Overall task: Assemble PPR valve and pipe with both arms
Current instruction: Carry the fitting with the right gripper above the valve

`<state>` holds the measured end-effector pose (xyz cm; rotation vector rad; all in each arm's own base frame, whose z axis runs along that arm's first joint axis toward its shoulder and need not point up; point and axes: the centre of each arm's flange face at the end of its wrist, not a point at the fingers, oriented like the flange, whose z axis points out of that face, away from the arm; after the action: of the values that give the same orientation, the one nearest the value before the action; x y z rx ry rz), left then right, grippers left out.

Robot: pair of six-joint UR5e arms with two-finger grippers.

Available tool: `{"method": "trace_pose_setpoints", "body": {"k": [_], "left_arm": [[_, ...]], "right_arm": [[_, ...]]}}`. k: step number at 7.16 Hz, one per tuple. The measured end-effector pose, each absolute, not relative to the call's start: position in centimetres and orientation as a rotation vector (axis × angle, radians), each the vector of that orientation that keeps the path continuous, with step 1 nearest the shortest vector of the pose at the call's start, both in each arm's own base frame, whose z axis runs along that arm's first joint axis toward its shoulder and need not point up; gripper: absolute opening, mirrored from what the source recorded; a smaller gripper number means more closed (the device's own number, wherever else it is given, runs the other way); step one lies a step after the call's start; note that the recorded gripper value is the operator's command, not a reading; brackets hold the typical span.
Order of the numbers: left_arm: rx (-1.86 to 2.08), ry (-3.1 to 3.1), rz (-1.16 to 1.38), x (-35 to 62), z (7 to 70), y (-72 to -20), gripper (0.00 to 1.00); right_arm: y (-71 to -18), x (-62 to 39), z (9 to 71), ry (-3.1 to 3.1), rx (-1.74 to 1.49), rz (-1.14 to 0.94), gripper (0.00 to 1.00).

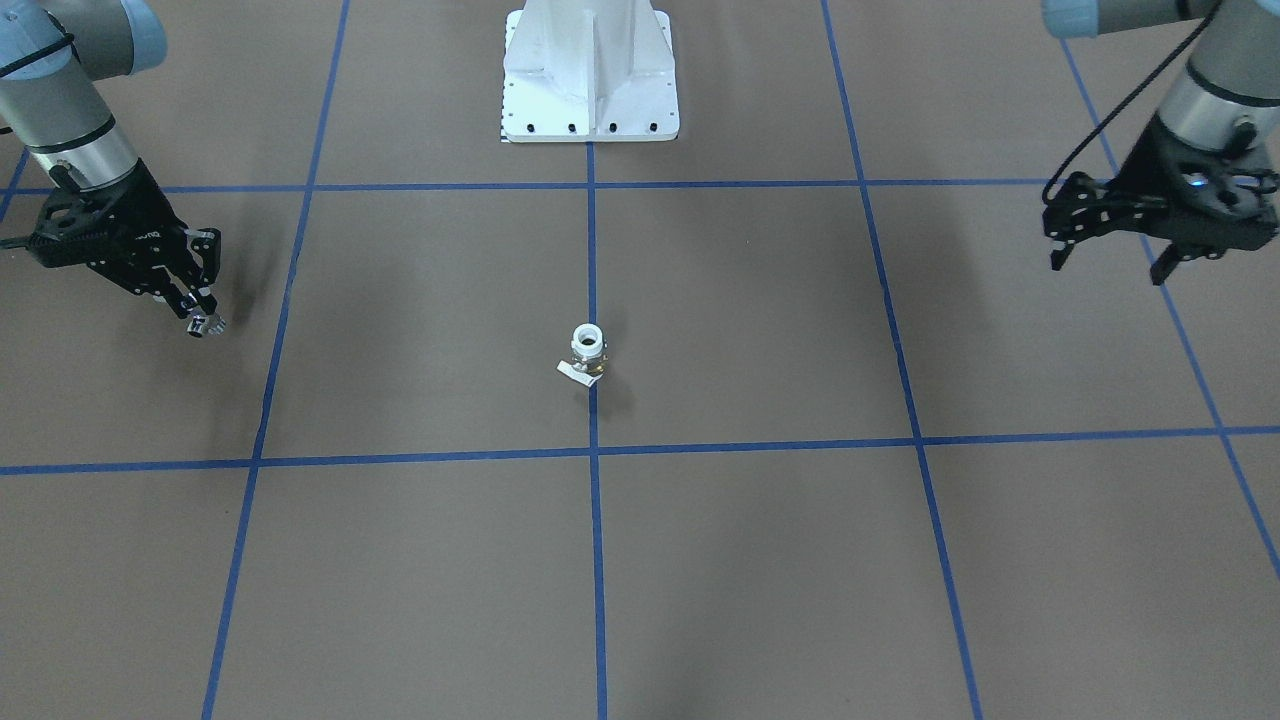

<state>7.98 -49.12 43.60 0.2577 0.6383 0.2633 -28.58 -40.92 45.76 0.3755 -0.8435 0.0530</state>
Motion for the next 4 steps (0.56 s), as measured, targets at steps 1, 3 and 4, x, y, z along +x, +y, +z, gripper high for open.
{"method": "trace_pose_setpoints", "body": {"k": [1, 3, 4], "left_arm": [[0.208, 0.626, 0.267, 4.7, 47.7, -47.9, 1.00], [0.135, 0.622, 0.160, -3.7, 55.8, -44.8, 1.00], [0.128, 0.679, 0.146, -7.1, 59.4, -43.4, 1.00]], "right_arm": [[-42.3, -29.5, 43.4, -0.857, 0.374, 0.059, 0.00], [-44.9, -31.2, 38.4, -0.875, 0.366, 0.071, 0.00], [-46.1, -32.3, 35.3, -0.874, 0.351, 0.090, 0.00]]}}
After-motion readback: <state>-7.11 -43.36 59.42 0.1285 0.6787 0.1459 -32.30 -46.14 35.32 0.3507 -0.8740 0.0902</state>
